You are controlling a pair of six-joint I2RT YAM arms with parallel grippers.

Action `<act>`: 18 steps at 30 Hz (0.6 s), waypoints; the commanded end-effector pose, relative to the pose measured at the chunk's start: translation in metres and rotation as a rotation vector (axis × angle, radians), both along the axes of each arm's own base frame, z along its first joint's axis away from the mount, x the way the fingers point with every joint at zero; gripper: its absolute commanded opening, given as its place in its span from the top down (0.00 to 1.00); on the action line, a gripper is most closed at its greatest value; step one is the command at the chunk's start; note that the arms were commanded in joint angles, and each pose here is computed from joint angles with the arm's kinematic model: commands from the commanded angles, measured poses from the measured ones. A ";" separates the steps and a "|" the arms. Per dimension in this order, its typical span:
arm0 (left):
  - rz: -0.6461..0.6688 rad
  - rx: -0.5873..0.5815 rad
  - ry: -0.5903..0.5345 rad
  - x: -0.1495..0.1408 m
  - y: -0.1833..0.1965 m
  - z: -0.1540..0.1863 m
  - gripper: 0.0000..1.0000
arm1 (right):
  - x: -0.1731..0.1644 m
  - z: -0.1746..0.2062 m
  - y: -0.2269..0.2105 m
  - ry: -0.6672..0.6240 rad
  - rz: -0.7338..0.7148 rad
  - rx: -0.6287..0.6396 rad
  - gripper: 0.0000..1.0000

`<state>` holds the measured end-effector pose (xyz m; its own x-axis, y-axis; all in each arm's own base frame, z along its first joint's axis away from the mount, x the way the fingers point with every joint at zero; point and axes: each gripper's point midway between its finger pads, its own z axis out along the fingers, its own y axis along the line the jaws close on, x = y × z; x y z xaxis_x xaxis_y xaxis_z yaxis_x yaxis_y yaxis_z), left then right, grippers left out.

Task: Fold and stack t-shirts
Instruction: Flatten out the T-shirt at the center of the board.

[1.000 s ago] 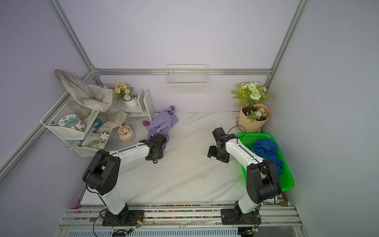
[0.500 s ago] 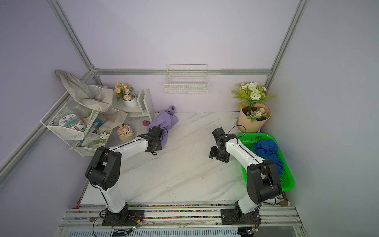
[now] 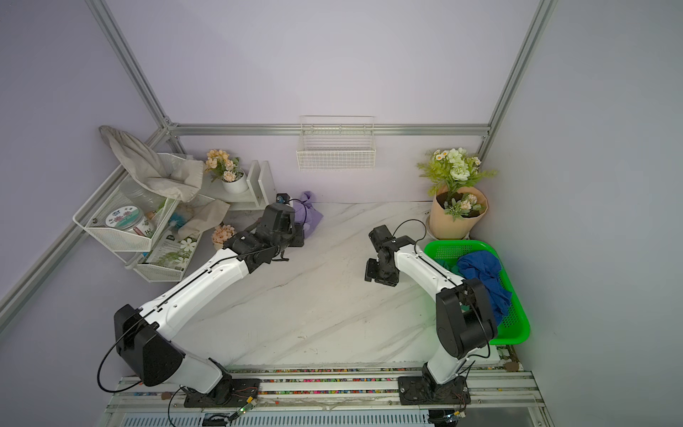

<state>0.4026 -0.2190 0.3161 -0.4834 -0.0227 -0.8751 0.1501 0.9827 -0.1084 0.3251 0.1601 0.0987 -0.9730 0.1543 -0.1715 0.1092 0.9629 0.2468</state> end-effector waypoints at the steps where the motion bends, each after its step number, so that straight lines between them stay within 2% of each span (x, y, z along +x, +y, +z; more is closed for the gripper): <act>1: -0.062 -0.043 -0.193 -0.025 -0.011 0.104 1.00 | 0.019 0.020 0.033 -0.089 0.062 0.102 0.39; 4: -0.118 -0.052 -0.305 -0.054 -0.027 0.155 1.00 | 0.026 0.019 0.043 -0.092 0.078 0.103 0.39; 8: -0.165 0.022 -0.437 -0.091 -0.042 0.204 1.00 | 0.031 0.010 0.053 -0.084 0.097 0.089 0.39; 15: -0.109 -0.073 -0.525 -0.113 -0.011 0.239 1.00 | 0.032 -0.001 0.063 -0.084 0.099 0.084 0.38; 18: -0.068 -0.038 -0.545 -0.112 -0.001 0.237 1.00 | 0.033 -0.006 0.063 -0.082 0.093 0.073 0.38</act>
<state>0.2937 -0.2438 0.5269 -0.0453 -0.0035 -0.9990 0.3324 0.9430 -0.0184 0.3508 0.2175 0.0897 -0.9759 0.0737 -0.2053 0.0050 0.9485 0.3167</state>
